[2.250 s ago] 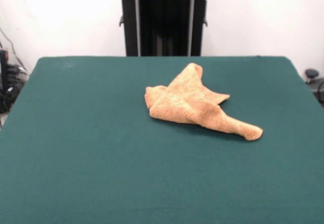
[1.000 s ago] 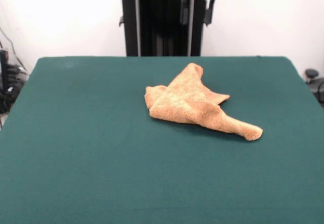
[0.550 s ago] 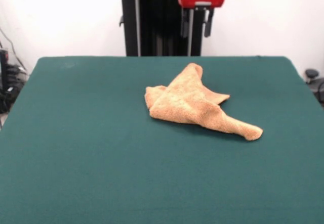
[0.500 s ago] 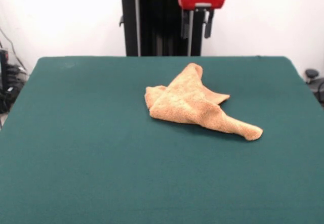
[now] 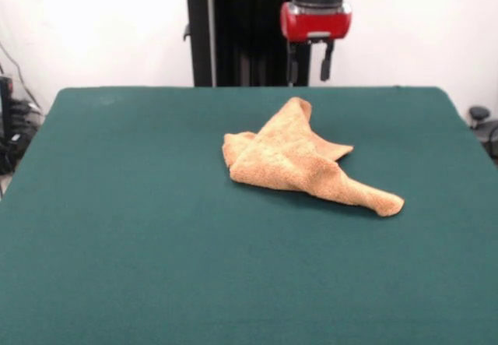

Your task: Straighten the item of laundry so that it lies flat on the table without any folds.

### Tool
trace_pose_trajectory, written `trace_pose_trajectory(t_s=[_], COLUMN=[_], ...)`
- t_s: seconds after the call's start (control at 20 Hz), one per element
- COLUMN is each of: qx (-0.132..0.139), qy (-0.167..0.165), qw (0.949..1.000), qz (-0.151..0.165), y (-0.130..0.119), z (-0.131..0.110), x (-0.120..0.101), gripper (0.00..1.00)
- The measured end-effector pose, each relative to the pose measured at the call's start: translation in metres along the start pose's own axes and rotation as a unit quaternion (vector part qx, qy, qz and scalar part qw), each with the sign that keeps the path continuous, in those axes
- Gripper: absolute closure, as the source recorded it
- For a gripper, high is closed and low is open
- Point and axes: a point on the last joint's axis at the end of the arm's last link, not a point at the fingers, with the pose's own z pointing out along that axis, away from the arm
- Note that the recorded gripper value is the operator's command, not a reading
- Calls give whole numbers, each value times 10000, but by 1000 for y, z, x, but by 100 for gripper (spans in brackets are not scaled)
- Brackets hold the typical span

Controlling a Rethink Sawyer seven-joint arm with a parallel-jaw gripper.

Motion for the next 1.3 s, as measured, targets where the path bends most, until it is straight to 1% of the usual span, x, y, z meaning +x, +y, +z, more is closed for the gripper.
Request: trace_pose_trajectory(t_s=[0.35,0.4,0.75,0.8,1.15,1.3], qx=[-129,-164,-253,-287,-374,-419], qy=[129,185,340,384,543,472], qw=[9998,9996,9991,9988,9978,9980], qz=[-94,-105,-94,-80,3,-29], y=[19,23,29,31,31,28], z=[32,39,60,67,80,81], x=[26,34,55,63,83,86], gripper=[0,0,0,0,0,0])
